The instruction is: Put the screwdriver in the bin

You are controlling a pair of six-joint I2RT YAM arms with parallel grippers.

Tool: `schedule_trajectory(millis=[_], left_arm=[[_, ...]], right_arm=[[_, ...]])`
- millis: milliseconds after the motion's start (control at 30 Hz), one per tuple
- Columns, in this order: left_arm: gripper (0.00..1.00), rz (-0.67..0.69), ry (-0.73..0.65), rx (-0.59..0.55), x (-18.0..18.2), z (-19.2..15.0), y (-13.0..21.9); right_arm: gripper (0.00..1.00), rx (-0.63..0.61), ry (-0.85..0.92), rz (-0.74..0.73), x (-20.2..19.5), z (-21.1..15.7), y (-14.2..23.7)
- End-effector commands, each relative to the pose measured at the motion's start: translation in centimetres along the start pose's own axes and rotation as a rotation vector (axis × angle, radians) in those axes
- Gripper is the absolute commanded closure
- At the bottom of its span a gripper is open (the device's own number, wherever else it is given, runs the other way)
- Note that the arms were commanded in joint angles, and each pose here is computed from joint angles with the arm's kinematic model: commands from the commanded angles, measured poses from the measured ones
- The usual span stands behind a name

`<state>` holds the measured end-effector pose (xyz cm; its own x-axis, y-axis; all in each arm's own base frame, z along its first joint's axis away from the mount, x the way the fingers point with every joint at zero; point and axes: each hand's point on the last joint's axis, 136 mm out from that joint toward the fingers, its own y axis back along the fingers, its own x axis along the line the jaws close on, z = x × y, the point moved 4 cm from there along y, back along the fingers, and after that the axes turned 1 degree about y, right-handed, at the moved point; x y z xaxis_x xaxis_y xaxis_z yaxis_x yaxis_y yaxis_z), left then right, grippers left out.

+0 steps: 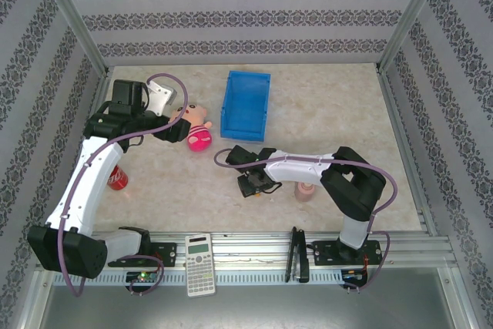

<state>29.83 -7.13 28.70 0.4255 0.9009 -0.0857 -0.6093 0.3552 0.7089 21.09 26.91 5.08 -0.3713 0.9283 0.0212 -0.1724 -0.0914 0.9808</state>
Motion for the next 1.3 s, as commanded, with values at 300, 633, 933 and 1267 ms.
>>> schedule_trajectory(millis=[300, 633, 933, 1267], left_arm=[[0.01, 0.028, -0.048, 0.006, 0.0, 0.5, 1.0], [0.01, 0.043, -0.053, -0.008, 0.0, 1.0, 1.7], [0.01, 0.046, -0.051, -0.01, 0.1, 1.0, 1.7], [0.01, 0.058, -0.071, -0.01, 0.2, 0.9, 1.7]], right_arm=[[0.68, 0.023, -0.003, -0.08, -2.0, -1.8, -1.4], [0.77, -0.02, 0.024, -0.075, -2.2, -1.4, -0.5], [0.85, -0.081, 0.047, -0.018, -1.6, 0.1, 1.9], [0.84, -0.135, 0.08, 0.037, -0.8, 1.4, 5.0]])
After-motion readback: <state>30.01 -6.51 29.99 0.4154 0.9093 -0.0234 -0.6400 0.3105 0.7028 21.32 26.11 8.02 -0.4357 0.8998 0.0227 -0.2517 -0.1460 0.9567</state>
